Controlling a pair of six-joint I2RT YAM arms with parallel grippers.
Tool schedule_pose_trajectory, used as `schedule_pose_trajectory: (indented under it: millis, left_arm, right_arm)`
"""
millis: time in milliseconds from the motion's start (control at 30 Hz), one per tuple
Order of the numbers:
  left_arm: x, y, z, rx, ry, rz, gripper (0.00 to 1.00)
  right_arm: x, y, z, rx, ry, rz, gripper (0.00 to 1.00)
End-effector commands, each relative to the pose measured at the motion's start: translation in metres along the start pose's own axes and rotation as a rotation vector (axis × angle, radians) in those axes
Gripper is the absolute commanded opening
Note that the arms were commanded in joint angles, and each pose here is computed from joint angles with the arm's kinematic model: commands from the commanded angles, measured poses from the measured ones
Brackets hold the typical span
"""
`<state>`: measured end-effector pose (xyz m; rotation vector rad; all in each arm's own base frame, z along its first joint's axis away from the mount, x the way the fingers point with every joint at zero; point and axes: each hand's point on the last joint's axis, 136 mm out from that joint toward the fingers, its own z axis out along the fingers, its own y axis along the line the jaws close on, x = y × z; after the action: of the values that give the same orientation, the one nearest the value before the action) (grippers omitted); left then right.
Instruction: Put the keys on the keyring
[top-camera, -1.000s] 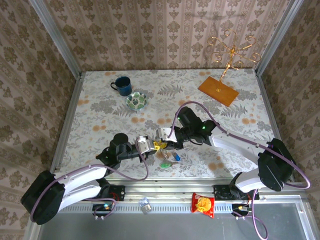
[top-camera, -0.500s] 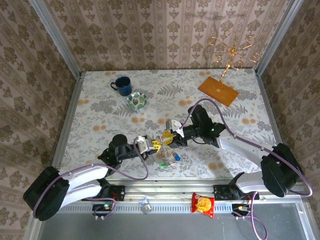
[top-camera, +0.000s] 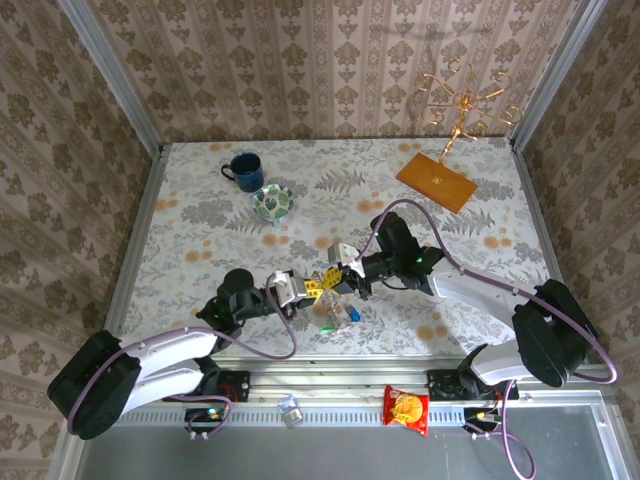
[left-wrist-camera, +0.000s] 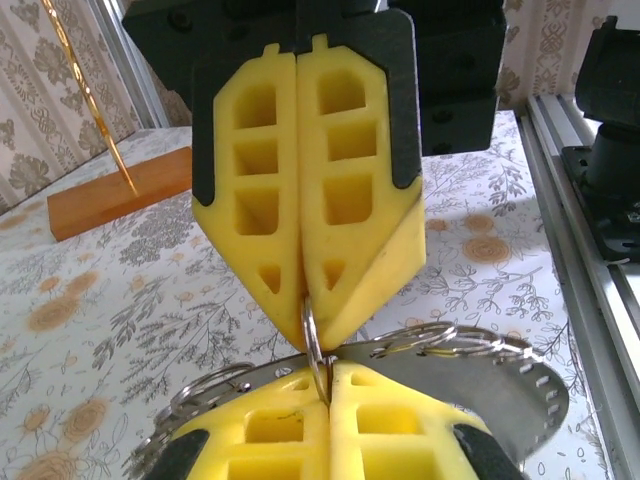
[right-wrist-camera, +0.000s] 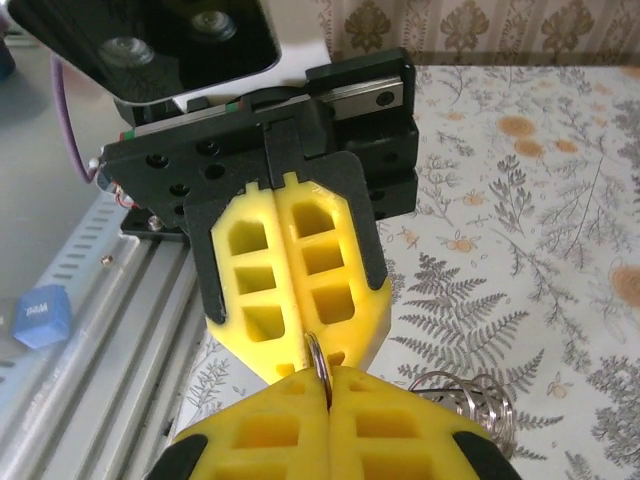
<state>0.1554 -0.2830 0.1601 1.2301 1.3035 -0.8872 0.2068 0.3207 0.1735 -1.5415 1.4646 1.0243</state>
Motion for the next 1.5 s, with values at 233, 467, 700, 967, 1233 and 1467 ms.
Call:
schedule_pose_trajectory:
  millis: [233, 467, 700, 967, 1233, 1467]
  left_arm:
    - [-0.011, 0.008, -0.01, -0.06, 0.059, 0.056, 0.34]
    - [-0.008, 0.007, -0.014, -0.041, 0.141, 0.08, 0.31]
    - [-0.011, 0.009, -0.007, -0.02, 0.144, 0.099, 0.27]
    - [-0.016, 0.009, -0.004, -0.006, 0.123, 0.096, 0.2]
    - [-0.012, 0.006, -0.002, 0.015, 0.129, 0.085, 0.0]
    - [-0.018, 0.008, -0.003, -0.021, 0.033, 0.062, 0.0]
  right_arm:
    - [0.016, -0.004, -0.007, 0.051, 0.251, -0.059, 0.0]
    - [0.01, -0.001, -0.008, 0.04, 0.362, -0.118, 0.0]
    - [0.001, 0.004, -0.002, 0.009, 0.408, -0.155, 0.0]
    - [-0.002, 0.006, 0.006, -0.007, 0.434, -0.184, 0.0]
    - [-0.024, 0.008, 0.005, -0.001, 0.298, -0.131, 0.06]
    - [-0.028, -0.003, -0.022, 0.069, 0.014, -0.019, 0.38]
